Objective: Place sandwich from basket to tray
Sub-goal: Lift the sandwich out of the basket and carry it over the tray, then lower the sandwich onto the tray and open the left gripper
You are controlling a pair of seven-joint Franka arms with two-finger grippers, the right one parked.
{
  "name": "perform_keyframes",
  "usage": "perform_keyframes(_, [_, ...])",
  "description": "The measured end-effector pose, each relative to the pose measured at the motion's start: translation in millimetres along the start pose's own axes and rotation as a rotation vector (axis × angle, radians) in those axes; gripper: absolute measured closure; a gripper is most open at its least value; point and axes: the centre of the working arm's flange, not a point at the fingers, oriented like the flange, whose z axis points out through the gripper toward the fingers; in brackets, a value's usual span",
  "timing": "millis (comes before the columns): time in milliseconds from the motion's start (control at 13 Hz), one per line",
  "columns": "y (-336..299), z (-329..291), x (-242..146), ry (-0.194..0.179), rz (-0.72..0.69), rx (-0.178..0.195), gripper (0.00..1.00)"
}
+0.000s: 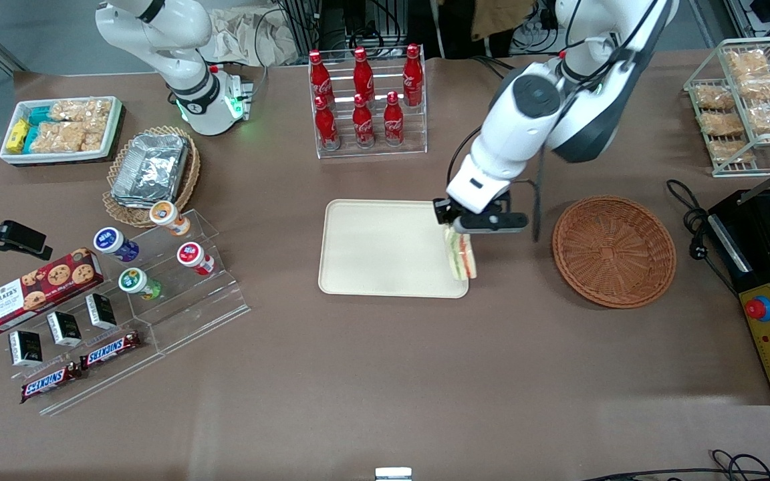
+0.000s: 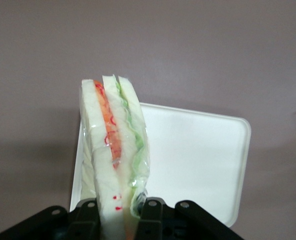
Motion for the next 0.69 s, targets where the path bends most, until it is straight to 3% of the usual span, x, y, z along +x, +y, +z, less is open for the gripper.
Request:
perform_keyframes(154, [-5.4,46.0,-13.9,0.000,0.074,0.019,0.80])
perform_keyframes(462, [-3.3,113.3,-39.7,-0.039,0.187,0.033,0.80])
perform_keyframes(692, [-5.5,141.6,-52.4,-0.044,0.239,0.074,0.80])
